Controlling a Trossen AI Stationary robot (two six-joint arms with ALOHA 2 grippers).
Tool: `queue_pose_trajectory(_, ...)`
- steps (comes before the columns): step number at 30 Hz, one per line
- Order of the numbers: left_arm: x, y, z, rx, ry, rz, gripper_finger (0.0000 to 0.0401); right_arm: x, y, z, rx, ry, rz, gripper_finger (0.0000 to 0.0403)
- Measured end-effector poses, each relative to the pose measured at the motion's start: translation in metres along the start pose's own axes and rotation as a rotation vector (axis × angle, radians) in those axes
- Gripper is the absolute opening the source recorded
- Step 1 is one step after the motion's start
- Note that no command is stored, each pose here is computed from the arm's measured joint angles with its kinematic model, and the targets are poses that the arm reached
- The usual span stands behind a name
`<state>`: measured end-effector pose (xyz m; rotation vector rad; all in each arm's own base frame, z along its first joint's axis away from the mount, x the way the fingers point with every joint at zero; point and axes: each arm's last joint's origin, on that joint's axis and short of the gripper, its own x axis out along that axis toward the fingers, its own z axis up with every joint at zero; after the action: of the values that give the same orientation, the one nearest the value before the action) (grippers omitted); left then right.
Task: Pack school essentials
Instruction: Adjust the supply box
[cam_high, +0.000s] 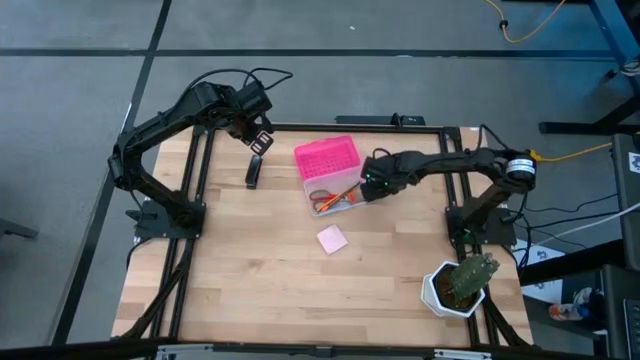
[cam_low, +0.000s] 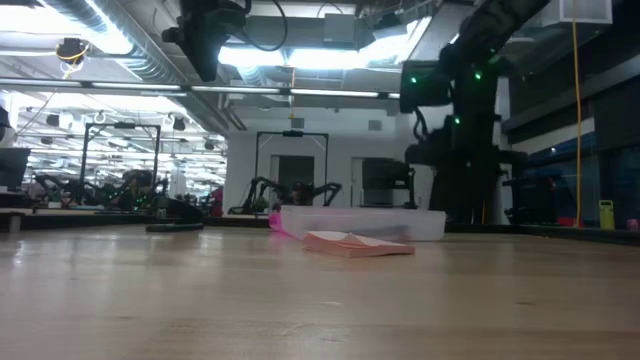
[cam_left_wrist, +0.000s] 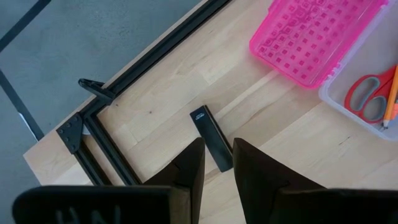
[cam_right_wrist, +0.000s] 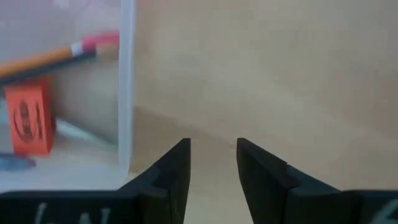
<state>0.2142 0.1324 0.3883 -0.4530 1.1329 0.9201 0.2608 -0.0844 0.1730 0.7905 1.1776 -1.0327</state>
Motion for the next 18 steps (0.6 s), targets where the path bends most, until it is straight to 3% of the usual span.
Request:
queue_pose_trajectory(10,0.000,0.000,0.001,-0.004,-0.010,-0.004,0.0076,0.010,0.026,-0.011,0.030,-0.102,0.195,0.0131)
queue_pose_trajectory(18,0.000,-0.001,0.001,-0.006,-0.015,-0.006,0.0076,0.005,0.034,-0.024,0.005,-0.013,0.258,0.0131)
